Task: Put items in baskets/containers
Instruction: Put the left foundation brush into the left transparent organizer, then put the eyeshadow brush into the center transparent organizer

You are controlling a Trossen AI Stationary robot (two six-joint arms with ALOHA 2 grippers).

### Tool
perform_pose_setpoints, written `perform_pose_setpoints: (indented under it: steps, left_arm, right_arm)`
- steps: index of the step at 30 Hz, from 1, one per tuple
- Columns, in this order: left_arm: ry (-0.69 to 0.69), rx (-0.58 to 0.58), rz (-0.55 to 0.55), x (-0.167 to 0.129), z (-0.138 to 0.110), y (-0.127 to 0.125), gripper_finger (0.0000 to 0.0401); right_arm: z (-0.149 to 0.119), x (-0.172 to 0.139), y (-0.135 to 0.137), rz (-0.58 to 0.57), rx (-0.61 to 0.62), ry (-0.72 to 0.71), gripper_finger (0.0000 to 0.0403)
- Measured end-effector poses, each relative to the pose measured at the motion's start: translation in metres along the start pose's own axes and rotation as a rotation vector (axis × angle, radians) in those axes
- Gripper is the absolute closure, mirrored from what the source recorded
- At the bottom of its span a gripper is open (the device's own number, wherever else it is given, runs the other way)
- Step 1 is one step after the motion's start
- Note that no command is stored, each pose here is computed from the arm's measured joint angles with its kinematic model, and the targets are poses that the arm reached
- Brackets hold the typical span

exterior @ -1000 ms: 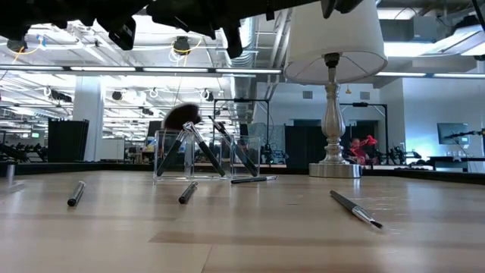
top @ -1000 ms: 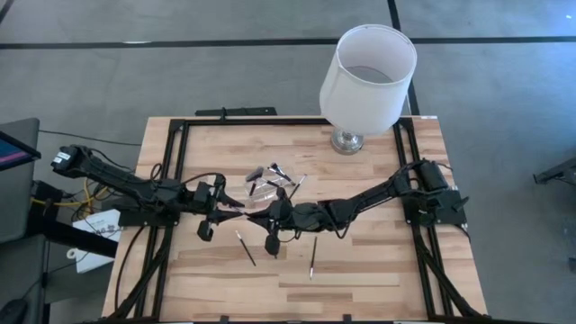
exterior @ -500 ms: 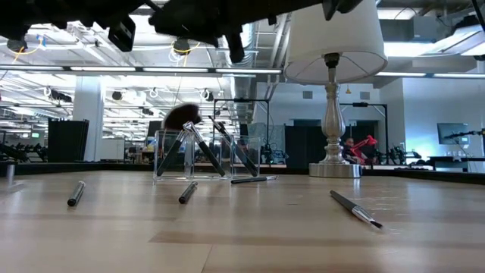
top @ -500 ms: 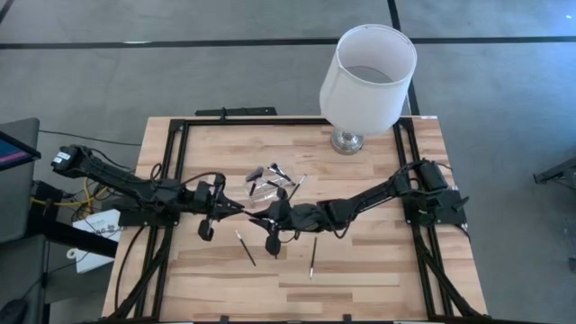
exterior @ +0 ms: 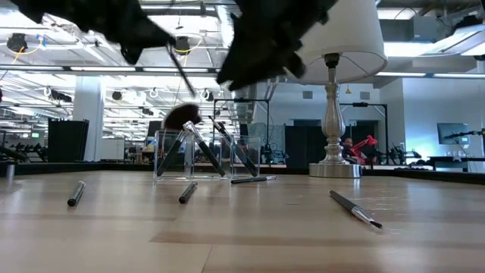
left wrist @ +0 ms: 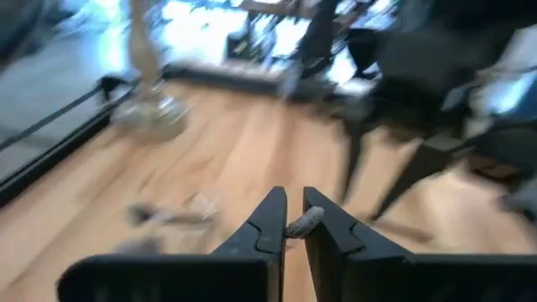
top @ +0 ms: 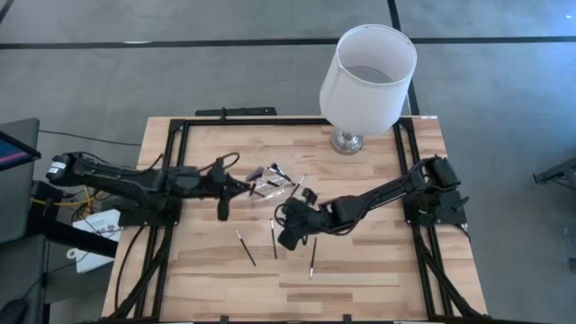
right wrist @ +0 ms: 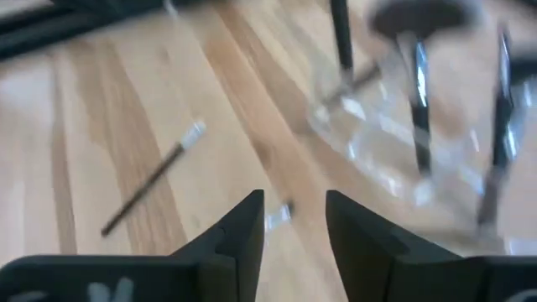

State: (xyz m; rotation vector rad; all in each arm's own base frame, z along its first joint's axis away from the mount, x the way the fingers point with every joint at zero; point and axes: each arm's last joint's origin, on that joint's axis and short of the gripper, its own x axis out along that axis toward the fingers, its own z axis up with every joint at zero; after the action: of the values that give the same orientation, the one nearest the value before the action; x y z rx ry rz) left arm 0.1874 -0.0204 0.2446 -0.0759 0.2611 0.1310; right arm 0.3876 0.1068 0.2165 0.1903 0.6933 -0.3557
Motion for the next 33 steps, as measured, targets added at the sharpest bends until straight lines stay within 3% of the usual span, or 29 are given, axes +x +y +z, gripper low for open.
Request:
perform_pose_setpoints:
  steps: [3,8,14,19,26,33]
  left_arm:
    - [0.114,0.005,0.093,0.012,-0.010,0.014,0.0378]
    - [0.210,0.009,0.191,0.031,-0.023,0.033,0.0372]
    - [0.299,0.009,0.225,0.045,-0.037,0.040,0.0375]
    - [0.343,0.018,0.230,0.051,-0.044,0.040,0.0339]
    - [0.329,0.015,0.229,0.049,-0.042,0.040,0.0292]
    - [0.180,0.008,0.175,0.026,-0.018,0.031,0.0276]
  right_arm:
    - [-0.009,-0.002,-0.002,-0.039,0.065,0.073,0.0271]
    - [-0.012,-0.003,-0.002,-0.048,0.063,0.091,0.0261]
    - [-0.011,-0.003,-0.002,-0.043,0.066,0.082,0.0259]
    - [-0.009,-0.001,-0.004,-0.047,0.070,0.079,0.0261]
    - [-0.009,-0.001,-0.004,-0.045,0.067,0.077,0.0253]
    - [-0.012,-0.018,0.011,0.054,-0.074,0.092,0.0258]
